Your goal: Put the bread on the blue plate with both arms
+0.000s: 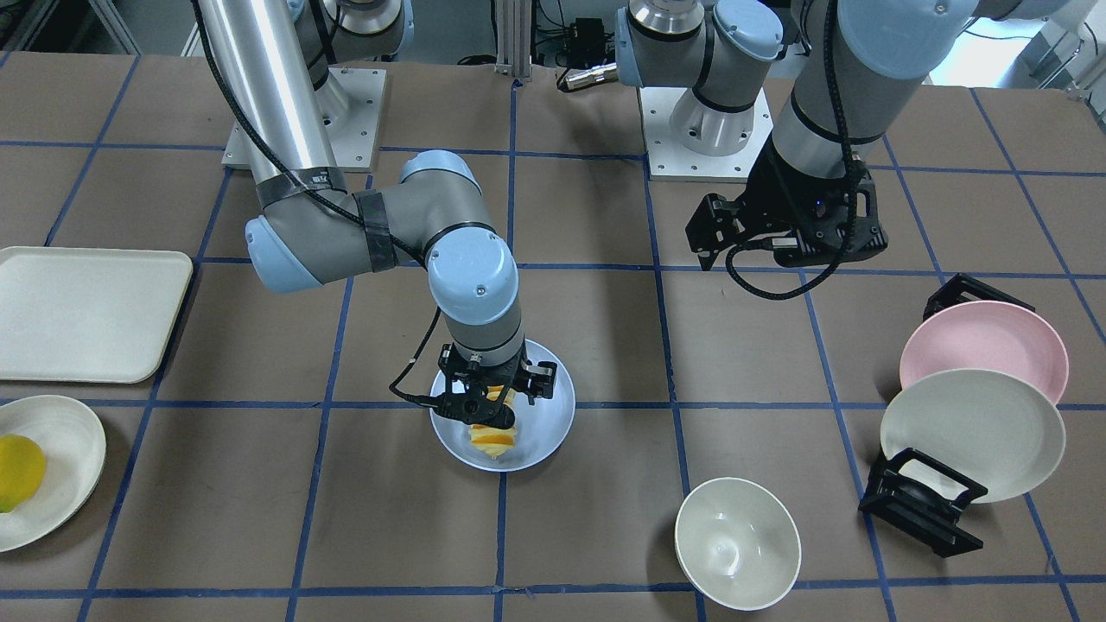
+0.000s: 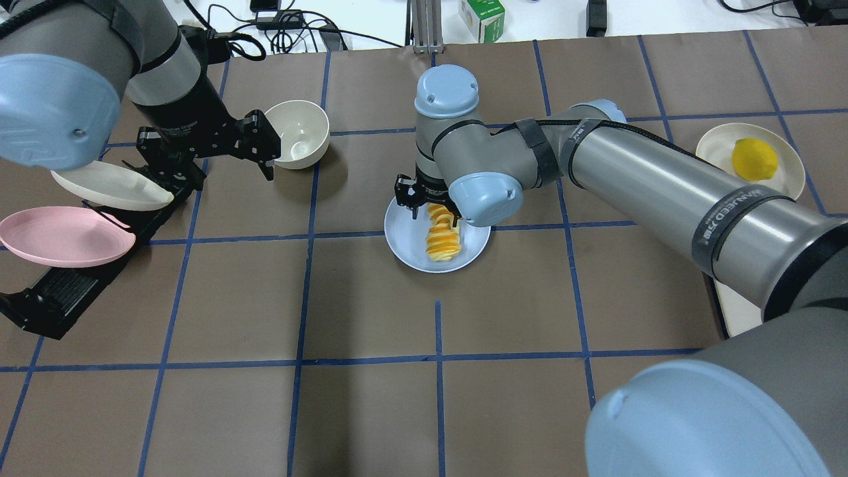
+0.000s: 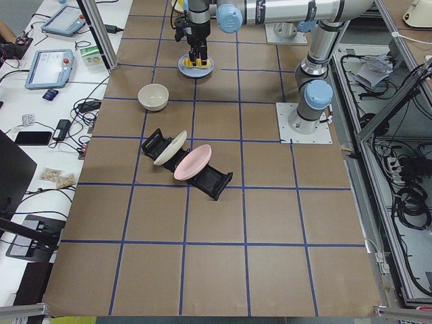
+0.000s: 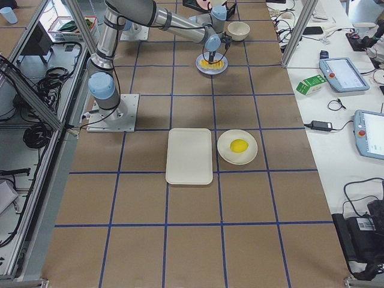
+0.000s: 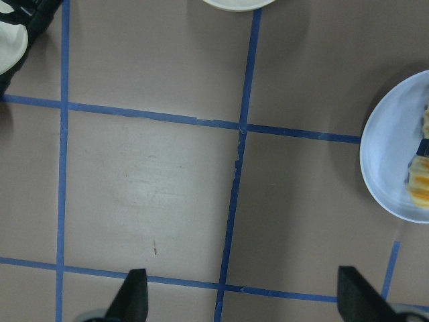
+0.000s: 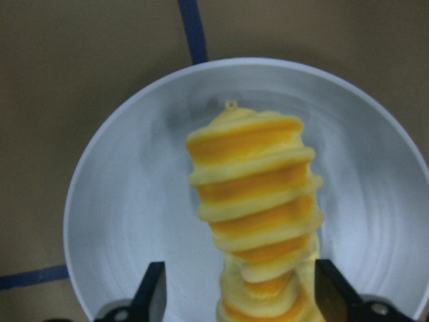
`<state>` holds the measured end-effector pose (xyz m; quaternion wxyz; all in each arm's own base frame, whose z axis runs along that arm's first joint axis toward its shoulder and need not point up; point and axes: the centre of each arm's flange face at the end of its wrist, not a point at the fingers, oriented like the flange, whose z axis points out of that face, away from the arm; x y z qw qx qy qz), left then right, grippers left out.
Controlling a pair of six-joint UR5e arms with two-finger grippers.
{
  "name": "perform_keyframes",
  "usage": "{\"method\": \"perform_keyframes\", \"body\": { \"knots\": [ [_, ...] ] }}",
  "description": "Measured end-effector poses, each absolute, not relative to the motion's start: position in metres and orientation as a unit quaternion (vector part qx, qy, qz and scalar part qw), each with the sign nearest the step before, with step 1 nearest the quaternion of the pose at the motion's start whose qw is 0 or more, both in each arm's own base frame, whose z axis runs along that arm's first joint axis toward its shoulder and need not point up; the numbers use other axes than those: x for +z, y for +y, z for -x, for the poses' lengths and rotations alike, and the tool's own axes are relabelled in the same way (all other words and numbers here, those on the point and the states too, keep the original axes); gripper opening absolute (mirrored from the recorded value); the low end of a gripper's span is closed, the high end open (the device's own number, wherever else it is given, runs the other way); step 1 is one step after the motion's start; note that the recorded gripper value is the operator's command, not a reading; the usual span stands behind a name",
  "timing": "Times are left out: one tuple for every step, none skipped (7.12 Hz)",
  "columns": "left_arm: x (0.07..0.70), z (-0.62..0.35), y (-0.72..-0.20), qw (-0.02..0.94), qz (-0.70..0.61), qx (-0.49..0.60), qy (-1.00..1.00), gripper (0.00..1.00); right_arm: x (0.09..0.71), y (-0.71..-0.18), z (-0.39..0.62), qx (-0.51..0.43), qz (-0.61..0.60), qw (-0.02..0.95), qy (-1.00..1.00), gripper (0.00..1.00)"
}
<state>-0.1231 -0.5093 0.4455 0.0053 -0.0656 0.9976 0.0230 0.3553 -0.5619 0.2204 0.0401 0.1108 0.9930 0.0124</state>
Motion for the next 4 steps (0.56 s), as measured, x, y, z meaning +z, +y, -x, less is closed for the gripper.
{"method": "perform_keyframes", "body": {
  "knots": [
    [0.446, 0.123, -0.509, 0.006, 0.066, 0.022, 0.998, 1.0, 0.233, -0.566, -0.349, 0.003, -0.115, 0.045, 0.992, 1.0],
    [0.447, 0.123, -0.508, 0.007, 0.066, 0.021, 0.998, 1.0, 0.254, -0.571, -0.334, -0.01, -0.118, 0.051, 0.992, 1.0],
    [0.448, 0.123, -0.508, 0.007, 0.066, 0.021, 0.998, 1.0, 0.281, -0.576, -0.305, -0.017, -0.119, 0.052, 0.991, 1.0],
    [0.448, 0.122, -0.508, 0.007, 0.066, 0.02, 0.998, 1.0, 0.314, -0.575, -0.267, -0.01, -0.115, 0.048, 0.992, 1.0]
  ]
}}
